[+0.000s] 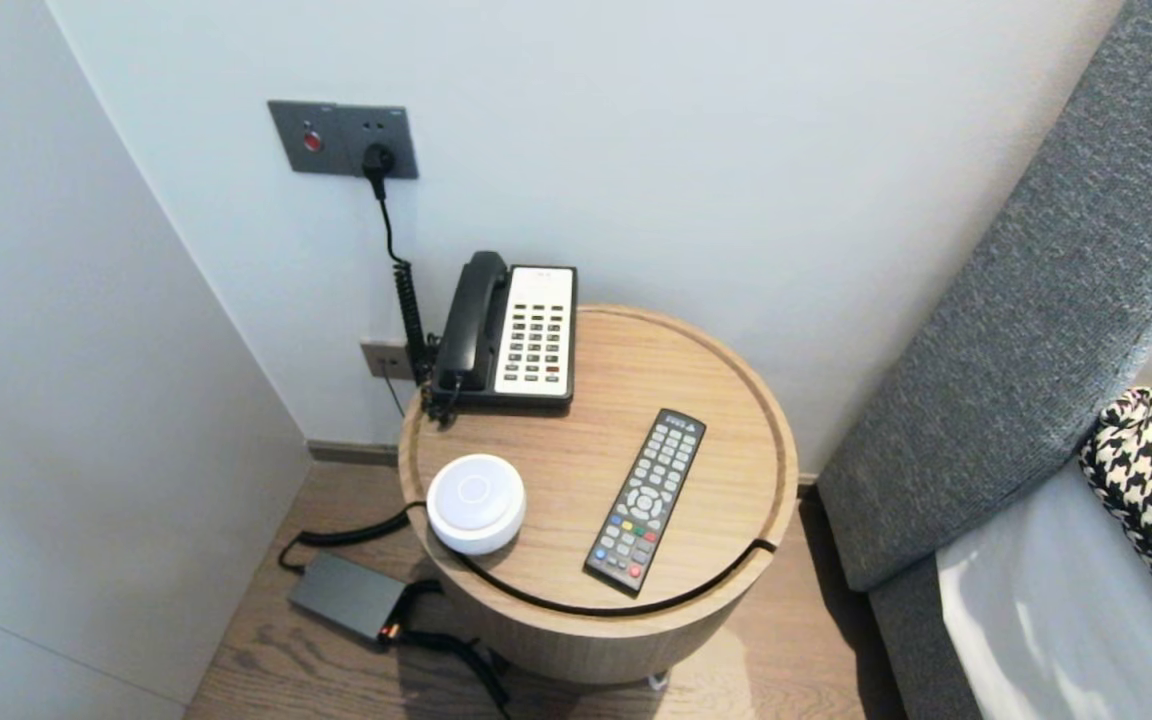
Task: Open the nightstand drawer
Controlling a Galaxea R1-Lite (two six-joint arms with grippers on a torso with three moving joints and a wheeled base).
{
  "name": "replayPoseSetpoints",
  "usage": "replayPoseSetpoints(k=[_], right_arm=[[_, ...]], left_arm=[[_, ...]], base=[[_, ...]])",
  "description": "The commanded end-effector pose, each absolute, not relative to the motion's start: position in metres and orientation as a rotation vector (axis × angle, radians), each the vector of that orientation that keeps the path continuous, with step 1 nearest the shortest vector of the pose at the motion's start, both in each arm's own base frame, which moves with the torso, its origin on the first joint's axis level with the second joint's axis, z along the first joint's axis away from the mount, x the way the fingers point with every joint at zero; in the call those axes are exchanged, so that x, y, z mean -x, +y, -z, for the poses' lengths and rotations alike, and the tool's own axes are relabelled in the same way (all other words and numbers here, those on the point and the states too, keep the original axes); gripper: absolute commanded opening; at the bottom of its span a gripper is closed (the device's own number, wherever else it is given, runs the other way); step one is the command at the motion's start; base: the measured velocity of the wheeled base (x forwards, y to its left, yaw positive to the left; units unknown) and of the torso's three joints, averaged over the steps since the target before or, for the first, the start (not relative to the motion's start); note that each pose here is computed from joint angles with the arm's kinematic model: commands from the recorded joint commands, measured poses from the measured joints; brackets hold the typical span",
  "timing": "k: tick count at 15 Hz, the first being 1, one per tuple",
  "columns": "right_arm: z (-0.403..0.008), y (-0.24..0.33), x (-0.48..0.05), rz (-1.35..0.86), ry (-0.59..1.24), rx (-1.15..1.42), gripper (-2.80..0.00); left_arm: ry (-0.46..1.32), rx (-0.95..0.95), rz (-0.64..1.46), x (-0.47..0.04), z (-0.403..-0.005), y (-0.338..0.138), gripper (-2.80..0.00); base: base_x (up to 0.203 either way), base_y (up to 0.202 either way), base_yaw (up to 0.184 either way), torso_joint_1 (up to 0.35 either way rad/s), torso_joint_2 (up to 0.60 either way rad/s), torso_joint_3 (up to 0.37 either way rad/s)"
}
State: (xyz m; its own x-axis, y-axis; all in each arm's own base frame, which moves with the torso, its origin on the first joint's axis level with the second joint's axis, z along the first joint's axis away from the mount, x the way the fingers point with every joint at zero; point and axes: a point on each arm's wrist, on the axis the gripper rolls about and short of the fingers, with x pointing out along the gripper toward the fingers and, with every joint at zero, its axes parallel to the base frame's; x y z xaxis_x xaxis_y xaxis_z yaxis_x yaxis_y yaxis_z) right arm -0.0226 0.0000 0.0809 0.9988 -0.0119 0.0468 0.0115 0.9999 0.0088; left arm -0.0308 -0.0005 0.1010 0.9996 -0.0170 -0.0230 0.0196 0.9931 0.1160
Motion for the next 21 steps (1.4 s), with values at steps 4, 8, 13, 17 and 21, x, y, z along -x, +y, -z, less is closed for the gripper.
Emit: replayPoseSetpoints(k=[4,8,13,17,21], right_arm=[[-0.074,0.0,0.021,0.012,-0.021,-0.009,-2.8],[-0.074,0.0,0.021,0.012,-0.023,-0.008,-2.8],[-0.074,0.0,0.021,0.012,-0.022,-0.009,-2.8],[-0.074,0.0,0.021,0.012,-0.022,-0.009,-2.8],[-0.074,0.0,0.021,0.012,-0.021,-0.009,-2.8]], left_arm=[[0.113,-0.116,0.031,0.011,-0.157,-0.001,-2.8],[0.195,-0.114,0.071,-0.032,-0.215,-0.001,-2.8],[0.389,-0.173,0.164,-0.077,-0.269,-0.008,-2.8],[0.53,-0.258,0.19,-0.112,-0.27,-0.025,-2.8],[0.629,-0.26,0.267,-0.138,-0.257,-0.057,-2.8]], base=[[0.0,0.0,0.0,0.0,0.0,0.0],[0.0,0.0,0.0,0.0,0.0,0.0],[0.0,0.0,0.0,0.0,0.0,0.0],[0.0,0.0,0.0,0.0,0.0,0.0],[0.0,0.0,0.0,0.0,0.0,0.0]])
